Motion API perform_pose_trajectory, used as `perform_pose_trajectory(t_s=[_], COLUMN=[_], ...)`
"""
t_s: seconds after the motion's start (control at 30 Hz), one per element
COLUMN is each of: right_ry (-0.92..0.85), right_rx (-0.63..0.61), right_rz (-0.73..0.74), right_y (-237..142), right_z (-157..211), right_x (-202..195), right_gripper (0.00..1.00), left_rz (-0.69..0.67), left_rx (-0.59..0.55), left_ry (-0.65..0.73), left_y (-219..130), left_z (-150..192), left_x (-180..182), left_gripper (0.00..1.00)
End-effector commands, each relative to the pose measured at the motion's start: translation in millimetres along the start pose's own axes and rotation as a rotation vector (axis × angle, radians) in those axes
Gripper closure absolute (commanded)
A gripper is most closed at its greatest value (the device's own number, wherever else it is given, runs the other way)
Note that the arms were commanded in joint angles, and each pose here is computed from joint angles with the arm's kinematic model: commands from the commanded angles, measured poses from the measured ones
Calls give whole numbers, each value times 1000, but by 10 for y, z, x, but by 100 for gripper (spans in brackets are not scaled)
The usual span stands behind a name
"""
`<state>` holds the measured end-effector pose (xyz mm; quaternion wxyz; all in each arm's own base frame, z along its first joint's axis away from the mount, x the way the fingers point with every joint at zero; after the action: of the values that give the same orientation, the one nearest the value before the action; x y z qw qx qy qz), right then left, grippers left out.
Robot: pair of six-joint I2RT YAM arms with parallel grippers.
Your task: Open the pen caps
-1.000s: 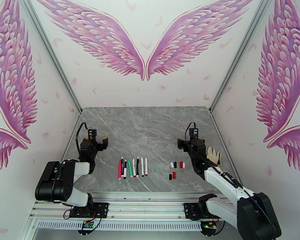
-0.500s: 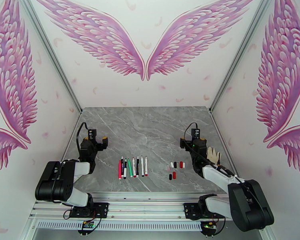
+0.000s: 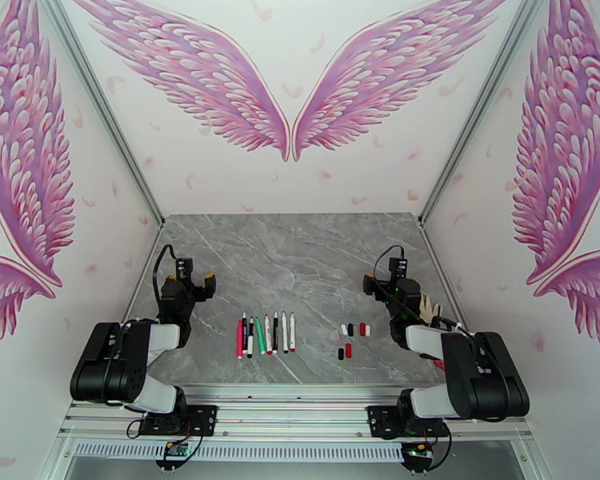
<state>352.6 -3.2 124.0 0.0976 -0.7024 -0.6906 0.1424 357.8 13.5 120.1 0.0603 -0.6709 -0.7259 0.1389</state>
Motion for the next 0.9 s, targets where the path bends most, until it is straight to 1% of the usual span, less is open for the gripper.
perform_pose_trajectory(t_s=[0.0,0.03,0.1,0.3,0.43,0.83,0.87], right_ry=[-9,-22,-20,-35,-80,-79,-84], right_rx=[-56,-72,-94,-55,12,2,-6], right_rz=[-88,-116,-119,-116,-83,-80,-98], right_y=[36,23,18,91,205,190,176], right_z=[-143,-142,-124,-125,-120,-119,-113], right_x=[100,144,151,169,244,240,264], right_gripper=[1,1,1,1,1,1,1], left_rz=[1,0,1,1,1,1,1], left_rx=[-4,-3,-3,-3,-3,-3,-3], left_ry=[-3,-3,-3,-3,-2,-2,-3], left_y=[48,49,49,48,47,48,49], left_z=[-58,-54,-55,-53,-53,-55,-53], left_x=[-18,-16,-18,-17,-17,-17,-17], left_gripper=[1,1,1,1,1,1,1])
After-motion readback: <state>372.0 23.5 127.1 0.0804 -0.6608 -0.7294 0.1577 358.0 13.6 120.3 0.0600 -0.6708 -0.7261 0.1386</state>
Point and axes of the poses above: each hand's point on the last joint's axis, 136 mm out from that joint toward the fingers, its own y axis out along the fingers, its own x axis along the line the jaws close on, z = x × y, the point moved 4 cm from there along -y, back along the fingers, and after that the axes turned 7 degrees about -y, right-handed, at the moved point
